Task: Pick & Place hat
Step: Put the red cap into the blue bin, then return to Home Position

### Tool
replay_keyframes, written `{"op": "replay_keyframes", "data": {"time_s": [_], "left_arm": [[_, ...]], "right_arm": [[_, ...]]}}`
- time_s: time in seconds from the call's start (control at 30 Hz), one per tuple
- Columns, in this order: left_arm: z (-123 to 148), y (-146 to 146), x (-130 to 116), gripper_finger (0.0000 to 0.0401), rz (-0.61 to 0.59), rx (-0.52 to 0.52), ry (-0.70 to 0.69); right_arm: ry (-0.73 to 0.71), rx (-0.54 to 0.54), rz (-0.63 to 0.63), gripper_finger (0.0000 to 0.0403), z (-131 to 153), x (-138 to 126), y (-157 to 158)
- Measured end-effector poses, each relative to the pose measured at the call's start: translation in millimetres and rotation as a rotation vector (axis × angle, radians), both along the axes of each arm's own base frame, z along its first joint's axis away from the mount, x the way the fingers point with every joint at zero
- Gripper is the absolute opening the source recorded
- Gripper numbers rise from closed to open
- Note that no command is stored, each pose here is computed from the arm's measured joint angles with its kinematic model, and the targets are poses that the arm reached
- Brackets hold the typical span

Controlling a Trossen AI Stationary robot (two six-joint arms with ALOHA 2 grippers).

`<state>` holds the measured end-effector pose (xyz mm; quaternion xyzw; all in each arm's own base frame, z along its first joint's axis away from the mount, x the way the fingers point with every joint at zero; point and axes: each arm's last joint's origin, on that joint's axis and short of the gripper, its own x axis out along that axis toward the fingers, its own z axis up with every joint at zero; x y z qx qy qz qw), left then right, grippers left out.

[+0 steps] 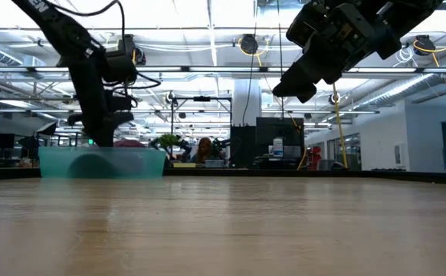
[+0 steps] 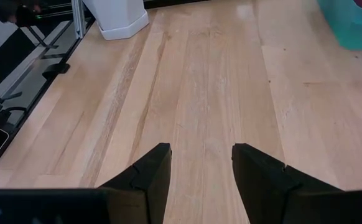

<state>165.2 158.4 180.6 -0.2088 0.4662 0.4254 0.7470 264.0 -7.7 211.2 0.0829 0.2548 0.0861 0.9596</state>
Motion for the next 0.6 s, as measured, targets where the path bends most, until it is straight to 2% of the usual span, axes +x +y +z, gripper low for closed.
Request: {"op": "replay_keyframes", "data": {"time_s": [0.2, 0.37, 0.5, 0.6], "left_arm": [[36.5, -8.5, 7.7, 0.0031, -0.059, 0.037, -0.02], [67.1, -27.4, 14.1, 0.002, -0.145, 0.124, -0.128], [86.2, -51.7, 22.8, 0.0004, -0.295, 0.195, -0.31], [92.5, -71.3, 32.9, 0.0008, -0.435, 0.239, -0.491]], "right_arm": [[0.007, 0.001, 0.0, 0.0155, -0.6, -0.3, 0.0], [0.007, 0.002, 0.003, 0.0155, -0.5, -0.3, 0.1], [0.005, 0.002, 0.003, 0.0155, -0.4, -0.2, 0.1], [-0.008, -0.016, -0.03, 0.0155, 0.7, 0.6, -1.0]]}}
